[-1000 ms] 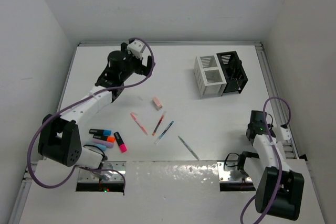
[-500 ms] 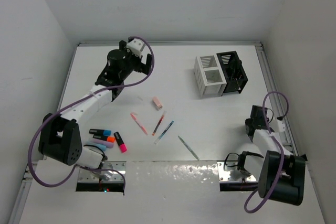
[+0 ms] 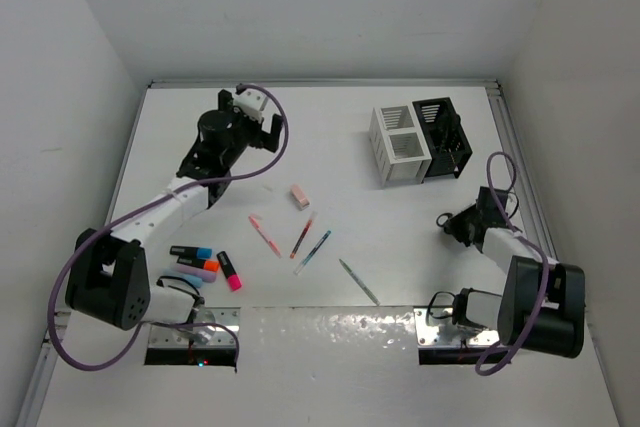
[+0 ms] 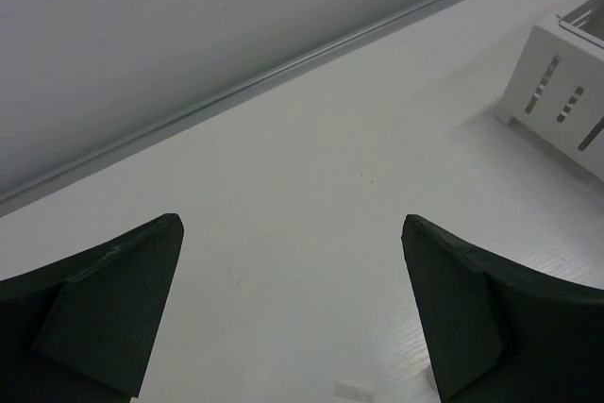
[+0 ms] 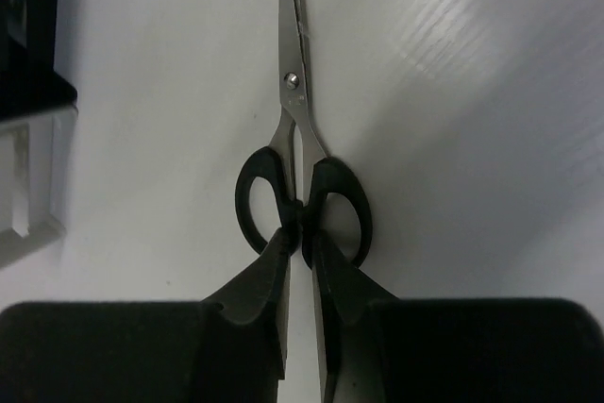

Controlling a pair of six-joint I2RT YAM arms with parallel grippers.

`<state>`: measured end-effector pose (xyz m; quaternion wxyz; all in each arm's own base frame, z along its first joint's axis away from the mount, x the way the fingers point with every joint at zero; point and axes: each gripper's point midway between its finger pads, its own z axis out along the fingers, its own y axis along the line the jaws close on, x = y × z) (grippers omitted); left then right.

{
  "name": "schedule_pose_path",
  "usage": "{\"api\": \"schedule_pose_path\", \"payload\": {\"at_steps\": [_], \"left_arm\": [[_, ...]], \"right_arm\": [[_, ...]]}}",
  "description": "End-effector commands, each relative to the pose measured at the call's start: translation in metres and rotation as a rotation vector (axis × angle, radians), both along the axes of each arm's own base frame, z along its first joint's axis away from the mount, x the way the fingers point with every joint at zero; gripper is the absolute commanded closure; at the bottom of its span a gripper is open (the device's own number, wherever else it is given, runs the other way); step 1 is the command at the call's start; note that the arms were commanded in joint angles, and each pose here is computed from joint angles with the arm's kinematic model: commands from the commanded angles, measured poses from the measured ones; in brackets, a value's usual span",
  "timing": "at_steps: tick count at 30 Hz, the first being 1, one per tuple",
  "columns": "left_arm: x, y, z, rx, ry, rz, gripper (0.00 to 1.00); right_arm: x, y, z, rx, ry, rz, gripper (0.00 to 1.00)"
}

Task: Sort the stationery into containers
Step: Move the scissors to the corner of the board, then pick up the scissors from the corner of the board.

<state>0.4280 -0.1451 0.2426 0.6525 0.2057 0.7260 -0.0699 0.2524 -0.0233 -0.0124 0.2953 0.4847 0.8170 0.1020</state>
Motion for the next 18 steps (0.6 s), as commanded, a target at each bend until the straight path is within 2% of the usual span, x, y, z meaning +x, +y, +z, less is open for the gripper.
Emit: {"api": "schedule_pose_path", "payload": {"at_steps": [1, 6, 7, 8, 12, 18], "left_arm": [[-0.003, 0.016, 0.028, -0.031, -0.107, 0.043, 0.00], [-0.005, 0.029, 0.018, -0.049, -0.103, 0.063, 0.00], [-0.004, 0.029, 0.018, -0.058, -0.106, 0.059, 0.00], [-0.004, 0.030, 0.018, -0.060, -0.108, 0.061, 0.00], [-0.004, 0.032, 0.018, -0.079, -0.119, 0.058, 0.00], [-0.004, 0.035, 0.023, -0.081, -0.145, 0.068, 0.00]], "right_arm": [[-0.021, 0.023, -0.005, 0.047, 0.111, 0.193, 0.87], [-0.014, 0.021, 0.011, 0.028, 0.129, 0.245, 0.76], [-0.017, 0.017, 0.011, 0.013, 0.153, 0.226, 0.74], [-0.017, 0.014, 0.012, 0.004, 0.164, 0.208, 0.68], [-0.023, 0.008, 0.010, -0.023, 0.212, 0.166, 0.62], [-0.030, 0.008, -0.004, -0.056, 0.266, 0.202, 0.63]]}}
